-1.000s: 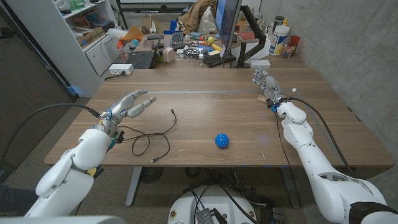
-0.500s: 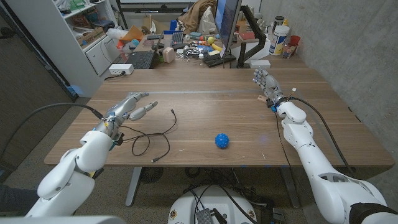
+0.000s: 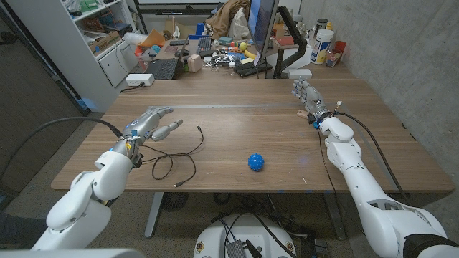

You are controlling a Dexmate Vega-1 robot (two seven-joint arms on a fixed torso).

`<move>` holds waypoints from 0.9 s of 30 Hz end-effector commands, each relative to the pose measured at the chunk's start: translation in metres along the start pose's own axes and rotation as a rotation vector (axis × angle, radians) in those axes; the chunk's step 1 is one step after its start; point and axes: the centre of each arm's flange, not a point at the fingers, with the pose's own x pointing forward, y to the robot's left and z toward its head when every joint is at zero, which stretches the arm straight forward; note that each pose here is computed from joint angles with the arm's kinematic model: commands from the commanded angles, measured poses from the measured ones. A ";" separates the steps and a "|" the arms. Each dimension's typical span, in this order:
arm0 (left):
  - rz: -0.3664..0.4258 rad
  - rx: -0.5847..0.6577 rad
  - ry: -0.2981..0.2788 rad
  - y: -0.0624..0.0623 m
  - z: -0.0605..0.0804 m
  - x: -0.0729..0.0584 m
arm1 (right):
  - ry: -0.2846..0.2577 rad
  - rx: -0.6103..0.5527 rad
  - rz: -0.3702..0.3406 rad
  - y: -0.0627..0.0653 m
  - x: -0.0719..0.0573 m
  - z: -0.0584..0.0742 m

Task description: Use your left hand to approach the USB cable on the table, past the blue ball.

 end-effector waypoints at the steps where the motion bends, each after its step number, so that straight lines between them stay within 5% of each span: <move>1: -0.012 0.060 0.003 -0.002 0.004 -0.001 | 0.003 0.000 -0.003 -0.002 -0.001 -0.001; 27: -0.066 0.054 0.055 -0.016 0.001 -0.004 | 0.006 0.002 -0.006 -0.004 0.001 -0.003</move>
